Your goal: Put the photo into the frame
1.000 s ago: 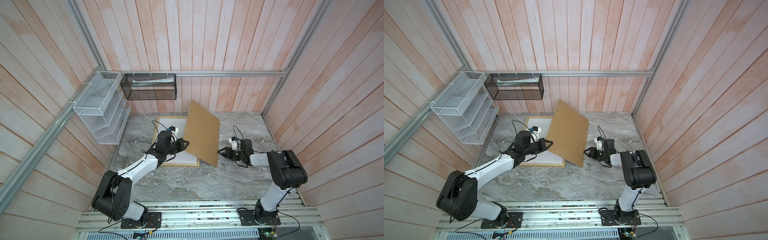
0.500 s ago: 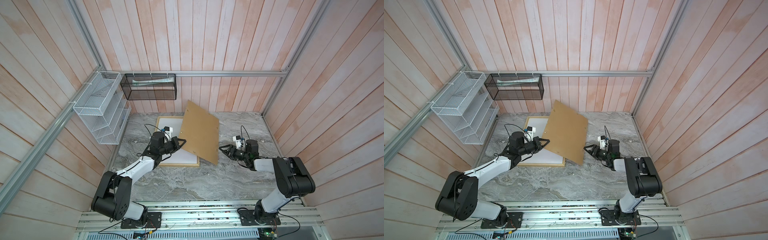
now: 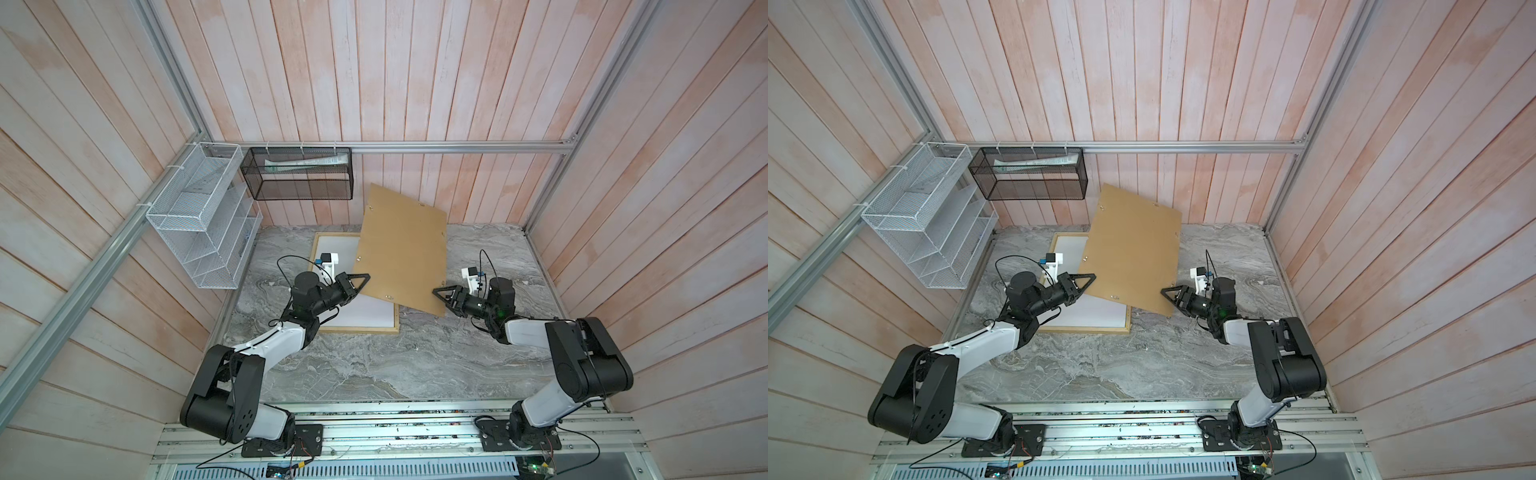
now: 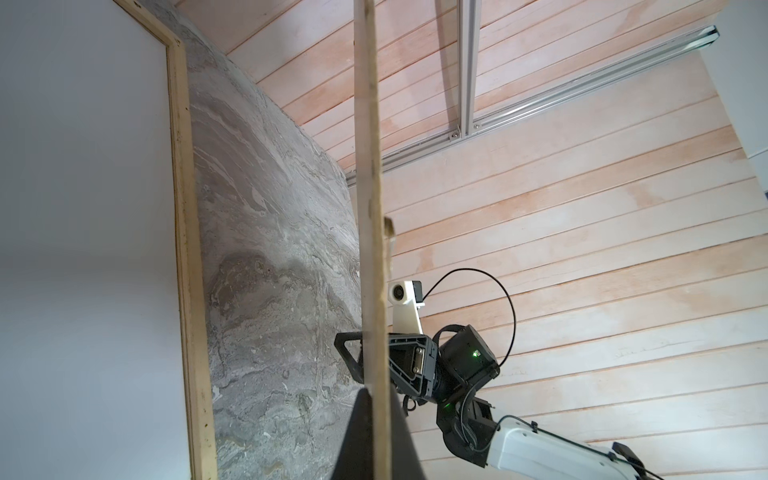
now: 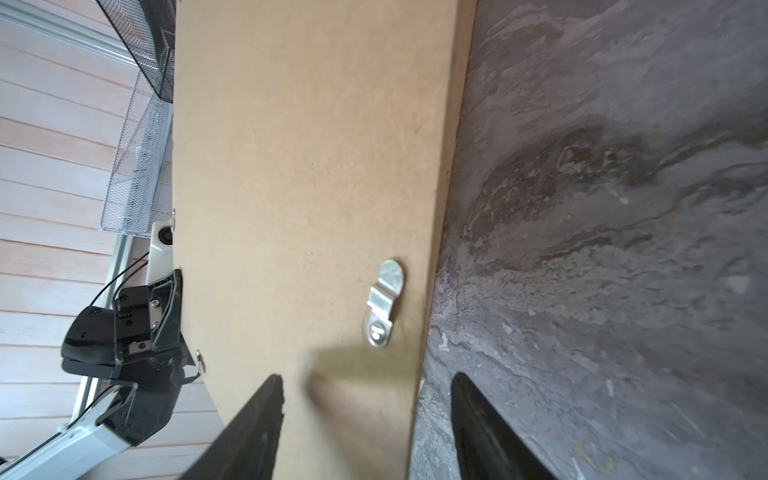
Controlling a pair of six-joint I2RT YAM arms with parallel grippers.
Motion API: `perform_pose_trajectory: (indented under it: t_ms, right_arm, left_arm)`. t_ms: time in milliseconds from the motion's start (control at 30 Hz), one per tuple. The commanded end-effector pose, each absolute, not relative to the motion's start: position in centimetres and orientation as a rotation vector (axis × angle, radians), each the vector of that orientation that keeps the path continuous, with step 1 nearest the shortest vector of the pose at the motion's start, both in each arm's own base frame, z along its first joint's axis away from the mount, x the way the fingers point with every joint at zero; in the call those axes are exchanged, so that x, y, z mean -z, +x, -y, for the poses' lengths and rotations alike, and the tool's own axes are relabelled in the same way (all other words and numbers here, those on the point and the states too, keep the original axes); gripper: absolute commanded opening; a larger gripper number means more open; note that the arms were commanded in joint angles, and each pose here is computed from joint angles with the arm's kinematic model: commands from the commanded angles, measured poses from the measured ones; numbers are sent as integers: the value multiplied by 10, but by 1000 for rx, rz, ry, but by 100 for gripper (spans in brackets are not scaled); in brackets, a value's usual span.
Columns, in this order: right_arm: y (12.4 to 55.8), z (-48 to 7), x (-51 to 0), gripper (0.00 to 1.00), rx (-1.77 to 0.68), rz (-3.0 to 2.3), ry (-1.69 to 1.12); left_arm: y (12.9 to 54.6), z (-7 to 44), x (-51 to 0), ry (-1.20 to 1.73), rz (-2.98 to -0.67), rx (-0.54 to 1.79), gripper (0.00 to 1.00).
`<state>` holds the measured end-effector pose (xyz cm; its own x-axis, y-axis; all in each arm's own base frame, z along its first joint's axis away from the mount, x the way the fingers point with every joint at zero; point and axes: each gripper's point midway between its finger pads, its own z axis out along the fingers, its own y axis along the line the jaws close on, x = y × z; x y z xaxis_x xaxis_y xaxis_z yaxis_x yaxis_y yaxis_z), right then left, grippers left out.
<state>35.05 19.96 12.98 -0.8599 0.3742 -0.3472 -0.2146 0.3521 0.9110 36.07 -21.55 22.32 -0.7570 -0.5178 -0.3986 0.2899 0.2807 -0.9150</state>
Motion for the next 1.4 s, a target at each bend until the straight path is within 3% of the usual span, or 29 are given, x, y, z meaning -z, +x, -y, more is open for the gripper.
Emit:
perform_pose_trajectory:
  t_ms: [0,267,467,567,633,733,800,1367]
  right_arm:
    - [348,-213,-150,60,-1665,-2023,99]
    - [342,-223,-181,28,-1838,-1887,66]
    - [338,-222,-189,15,-1843,-1869,46]
    - [337,-223,-197,5,-1847,-1855,26]
    - [337,-223,-204,1,-1849,-1843,9]
    - [336,-221,-214,0,-1846,-1827,-6]
    - [335,-220,-222,0,-1839,-1816,-19]
    - [336,-219,-246,0,-1781,-1808,-83]
  left_arm:
    - [350,209,-282,-69,-1626,1578,0]
    - [349,206,-273,-90,-1632,1559,0]
    - [353,205,-265,-113,-1654,1548,0]
    - [355,204,-260,-126,-1672,1539,12]
    - [357,203,-256,-135,-1682,1526,28]
    - [357,199,-253,-144,-1696,1508,49]
    - [359,194,-248,-165,-1715,1486,55]
    - [353,115,-176,-382,-2052,977,59]
